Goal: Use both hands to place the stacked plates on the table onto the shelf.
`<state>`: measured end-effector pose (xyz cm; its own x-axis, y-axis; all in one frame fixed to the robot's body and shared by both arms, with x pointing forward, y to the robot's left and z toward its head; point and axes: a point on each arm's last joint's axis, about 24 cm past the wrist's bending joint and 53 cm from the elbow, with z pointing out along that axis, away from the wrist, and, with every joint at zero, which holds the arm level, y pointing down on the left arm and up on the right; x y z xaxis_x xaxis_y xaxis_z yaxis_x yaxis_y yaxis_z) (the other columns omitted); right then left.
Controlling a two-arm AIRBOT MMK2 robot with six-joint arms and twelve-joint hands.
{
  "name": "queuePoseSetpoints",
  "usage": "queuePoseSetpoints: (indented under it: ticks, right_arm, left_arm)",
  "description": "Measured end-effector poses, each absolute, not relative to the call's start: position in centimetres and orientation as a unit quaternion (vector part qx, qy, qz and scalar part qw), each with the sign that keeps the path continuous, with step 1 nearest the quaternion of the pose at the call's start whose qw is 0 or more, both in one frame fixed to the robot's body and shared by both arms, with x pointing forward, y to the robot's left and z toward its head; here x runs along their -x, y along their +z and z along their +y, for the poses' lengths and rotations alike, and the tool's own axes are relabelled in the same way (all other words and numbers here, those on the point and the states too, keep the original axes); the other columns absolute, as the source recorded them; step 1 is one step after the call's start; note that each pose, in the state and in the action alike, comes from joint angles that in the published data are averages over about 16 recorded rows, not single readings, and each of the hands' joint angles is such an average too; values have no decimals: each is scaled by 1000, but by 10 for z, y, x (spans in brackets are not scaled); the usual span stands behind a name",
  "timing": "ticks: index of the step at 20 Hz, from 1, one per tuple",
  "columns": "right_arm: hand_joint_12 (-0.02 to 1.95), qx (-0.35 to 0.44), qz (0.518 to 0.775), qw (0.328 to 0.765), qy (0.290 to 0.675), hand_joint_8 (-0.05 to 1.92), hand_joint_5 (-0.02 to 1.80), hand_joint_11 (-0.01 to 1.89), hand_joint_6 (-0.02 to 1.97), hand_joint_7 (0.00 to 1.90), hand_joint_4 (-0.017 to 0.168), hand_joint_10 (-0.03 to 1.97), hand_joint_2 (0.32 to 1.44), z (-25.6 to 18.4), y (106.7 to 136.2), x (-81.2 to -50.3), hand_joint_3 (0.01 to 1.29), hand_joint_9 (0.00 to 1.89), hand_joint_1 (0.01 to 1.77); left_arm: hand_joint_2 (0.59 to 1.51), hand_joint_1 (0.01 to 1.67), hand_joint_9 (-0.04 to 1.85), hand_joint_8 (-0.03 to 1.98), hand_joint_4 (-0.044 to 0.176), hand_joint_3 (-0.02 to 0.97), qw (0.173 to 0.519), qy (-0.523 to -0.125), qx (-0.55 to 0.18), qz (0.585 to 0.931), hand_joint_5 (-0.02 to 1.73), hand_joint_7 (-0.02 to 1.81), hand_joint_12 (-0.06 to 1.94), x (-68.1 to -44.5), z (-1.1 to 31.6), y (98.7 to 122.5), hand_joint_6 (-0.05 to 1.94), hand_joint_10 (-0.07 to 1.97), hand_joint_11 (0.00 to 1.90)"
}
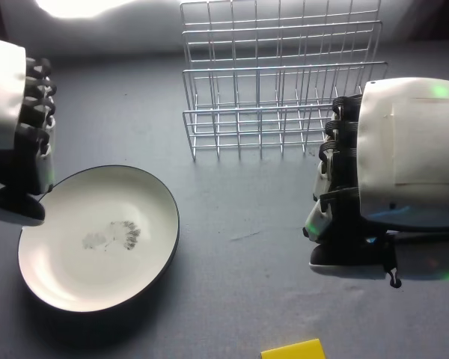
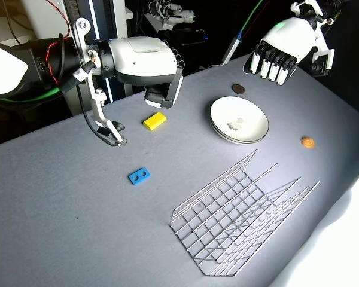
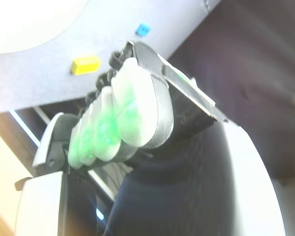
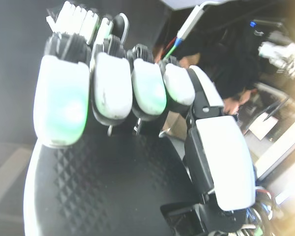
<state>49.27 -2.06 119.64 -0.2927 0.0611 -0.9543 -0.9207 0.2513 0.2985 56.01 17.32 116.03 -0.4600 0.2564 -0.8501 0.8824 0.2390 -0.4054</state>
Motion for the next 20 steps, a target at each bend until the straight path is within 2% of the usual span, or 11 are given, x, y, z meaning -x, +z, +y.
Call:
queuePoseSetpoints:
  ticks: [4,8,12,15,20]
  right_arm:
    - [748,347,624,487,503,748,542,779,772,617,34,766,1206,-21,1195,-493,40,652,152]
    - [563,350,624,488,500,561,406,580,582,460,26,575,1189,-21,1195,-493,36,485,115]
    - [149,355,623,492,494,152,124,204,169,144,1,159,1100,-21,1193,-493,31,155,50]
    - [12,357,622,493,492,13,22,31,29,20,5,16,1038,-21,1193,-493,25,19,191]
    - [77,362,622,495,487,17,20,15,26,18,3,13,937,-21,1191,-492,28,17,568]
  left_arm:
    - [1140,192,611,630,35,36,324,-466,-404,717,547,577,676,-558,174,1153,644,639,648]
    - [1127,147,455,463,27,32,315,-462,-410,721,407,433,497,-555,176,1148,473,475,485]
    - [1088,24,106,66,0,24,299,-450,-417,731,88,98,81,-552,184,1136,68,74,131]
    - [1081,16,12,-2,7,20,287,-438,-425,738,7,15,-6,-549,194,1126,-6,6,21]
    - [1066,16,17,-14,6,20,269,-417,-439,749,13,21,-18,-544,213,1108,-17,2,17]
